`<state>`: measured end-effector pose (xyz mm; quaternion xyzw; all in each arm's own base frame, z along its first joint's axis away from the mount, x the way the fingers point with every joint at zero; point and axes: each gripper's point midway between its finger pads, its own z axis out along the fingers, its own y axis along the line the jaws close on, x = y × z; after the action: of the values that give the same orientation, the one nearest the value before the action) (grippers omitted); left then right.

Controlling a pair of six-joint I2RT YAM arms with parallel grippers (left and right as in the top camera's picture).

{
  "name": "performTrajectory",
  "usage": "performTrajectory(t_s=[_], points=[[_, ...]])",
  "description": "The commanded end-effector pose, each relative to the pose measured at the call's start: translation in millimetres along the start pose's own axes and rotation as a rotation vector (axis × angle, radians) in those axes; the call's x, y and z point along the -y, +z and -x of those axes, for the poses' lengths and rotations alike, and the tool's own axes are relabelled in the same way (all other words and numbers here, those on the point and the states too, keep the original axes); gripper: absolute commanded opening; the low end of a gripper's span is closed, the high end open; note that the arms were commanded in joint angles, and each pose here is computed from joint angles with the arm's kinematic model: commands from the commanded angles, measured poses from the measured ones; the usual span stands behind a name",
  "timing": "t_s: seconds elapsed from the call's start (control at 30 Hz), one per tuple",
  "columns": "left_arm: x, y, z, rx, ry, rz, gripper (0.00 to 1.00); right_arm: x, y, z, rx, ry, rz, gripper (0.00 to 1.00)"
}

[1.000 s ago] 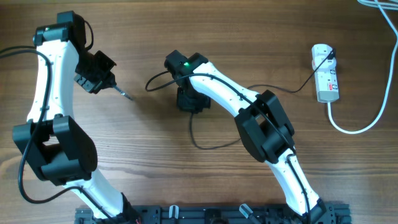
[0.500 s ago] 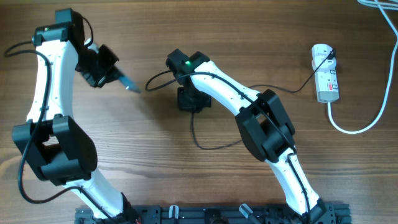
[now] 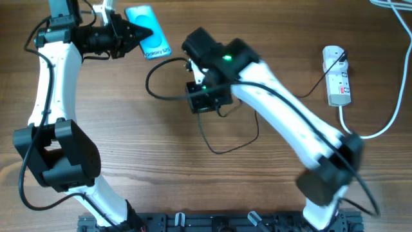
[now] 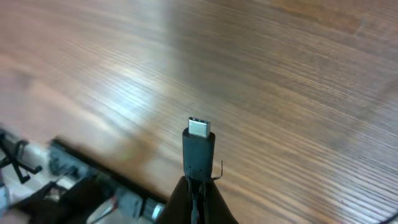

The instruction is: Plug charger to phone and switch on socket

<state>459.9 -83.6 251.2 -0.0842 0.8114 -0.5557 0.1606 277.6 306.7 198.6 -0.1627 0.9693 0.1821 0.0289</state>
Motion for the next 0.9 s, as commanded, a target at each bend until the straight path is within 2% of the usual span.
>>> performTrajectory(t_s=[0.0, 0.2, 0.33, 0.4, 0.6, 0.87], points=[[44.1, -9.0, -14.8, -0.068, 0.061, -0.195, 0.04, -17.7, -31.4, -10.8, 0.053, -0.081, 0.054, 0.04], [70.7, -8.1, -31.9, -0.148, 0.105, -0.341, 0.04, -36.9, -46.3, -19.8, 0.093, -0.161, 0.088, 0.04], [80.2, 7.2, -46.0, -0.194, 0.158, -0.367, 0.04, -48.2, -47.4, -9.8, 0.142, -0.141, 0.118, 0.04], [80.4, 20.4, -54.3, -0.216, 0.172, -0.345, 0.04, -51.4, -48.9, -3.5, 0.169, -0.147, 0.128, 0.04], [54.9, 58.8, -68.4, -0.23, 0.154, -0.124, 0.04, -36.3, -48.3, 1.9, 0.198, -0.118, 0.043, 0.04], [70.3, 63.5, -81.2, -0.276, 0.203, -0.204, 0.04, -1.0, -50.4, 4.3, 0.228, 0.02, -0.125, 0.04]])
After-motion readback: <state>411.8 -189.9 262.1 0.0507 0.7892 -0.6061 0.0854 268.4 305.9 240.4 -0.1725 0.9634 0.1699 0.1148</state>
